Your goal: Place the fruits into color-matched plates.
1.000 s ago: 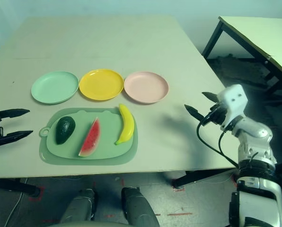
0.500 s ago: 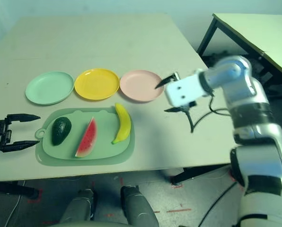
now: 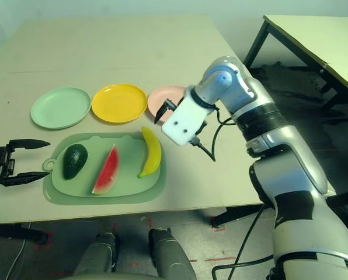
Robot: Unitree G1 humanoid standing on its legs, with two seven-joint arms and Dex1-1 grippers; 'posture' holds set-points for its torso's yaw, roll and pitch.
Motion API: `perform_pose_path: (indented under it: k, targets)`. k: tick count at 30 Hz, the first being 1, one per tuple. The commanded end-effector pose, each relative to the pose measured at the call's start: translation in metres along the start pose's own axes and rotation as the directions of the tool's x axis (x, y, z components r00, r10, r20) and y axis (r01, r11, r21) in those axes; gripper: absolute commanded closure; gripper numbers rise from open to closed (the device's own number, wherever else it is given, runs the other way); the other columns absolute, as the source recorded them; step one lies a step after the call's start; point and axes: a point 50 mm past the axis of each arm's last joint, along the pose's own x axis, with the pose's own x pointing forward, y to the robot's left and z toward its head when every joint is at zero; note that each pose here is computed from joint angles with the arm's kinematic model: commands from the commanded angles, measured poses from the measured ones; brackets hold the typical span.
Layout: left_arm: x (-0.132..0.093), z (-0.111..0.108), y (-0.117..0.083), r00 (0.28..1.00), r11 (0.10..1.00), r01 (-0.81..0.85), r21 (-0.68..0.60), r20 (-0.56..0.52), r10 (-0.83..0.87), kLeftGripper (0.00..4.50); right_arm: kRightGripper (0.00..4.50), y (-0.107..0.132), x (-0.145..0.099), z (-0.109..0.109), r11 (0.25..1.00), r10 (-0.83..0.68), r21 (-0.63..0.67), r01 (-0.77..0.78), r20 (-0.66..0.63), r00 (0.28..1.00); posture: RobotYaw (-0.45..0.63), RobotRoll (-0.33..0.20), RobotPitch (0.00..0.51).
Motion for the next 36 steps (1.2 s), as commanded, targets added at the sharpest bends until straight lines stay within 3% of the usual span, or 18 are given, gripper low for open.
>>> perform_pose_path:
  k: [1,9,20,24,30,36]
  targets:
    - [-0.002,0.000,0.000,1.000,1.000,0.001,0.007,-0.011,-0.001,0.05,0.00,-0.002,0.011,0.000,0.998,0.054,-0.028,-0.054,0.001,0.999,0.02,0.000,0.163]
    - [-0.001,0.001,0.002,1.000,1.000,-0.003,0.020,-0.009,0.003,0.05,0.00,-0.009,0.035,-0.002,0.997,0.077,-0.022,-0.076,0.003,0.997,0.03,0.000,0.168]
    - [0.000,0.005,0.006,1.000,0.999,-0.005,0.033,-0.009,0.005,0.05,0.00,0.003,0.049,-0.004,0.991,0.132,-0.018,-0.132,0.013,0.991,0.03,0.000,0.168]
    - [0.000,0.007,0.008,1.000,0.998,-0.030,0.054,0.007,0.030,0.00,0.73,0.006,0.051,-0.006,0.991,0.132,-0.009,-0.132,0.008,0.991,0.03,0.000,0.171]
    - [0.002,0.007,0.008,1.000,0.998,-0.029,0.057,0.011,0.029,0.00,2.84,0.010,0.050,-0.009,0.991,0.135,-0.010,-0.135,-0.005,0.991,0.04,0.000,0.173]
    - [0.001,0.007,0.008,0.999,0.998,-0.038,0.056,0.009,0.037,0.00,2.85,0.009,0.047,-0.009,0.992,0.124,-0.004,-0.124,0.001,0.992,0.04,0.000,0.168]
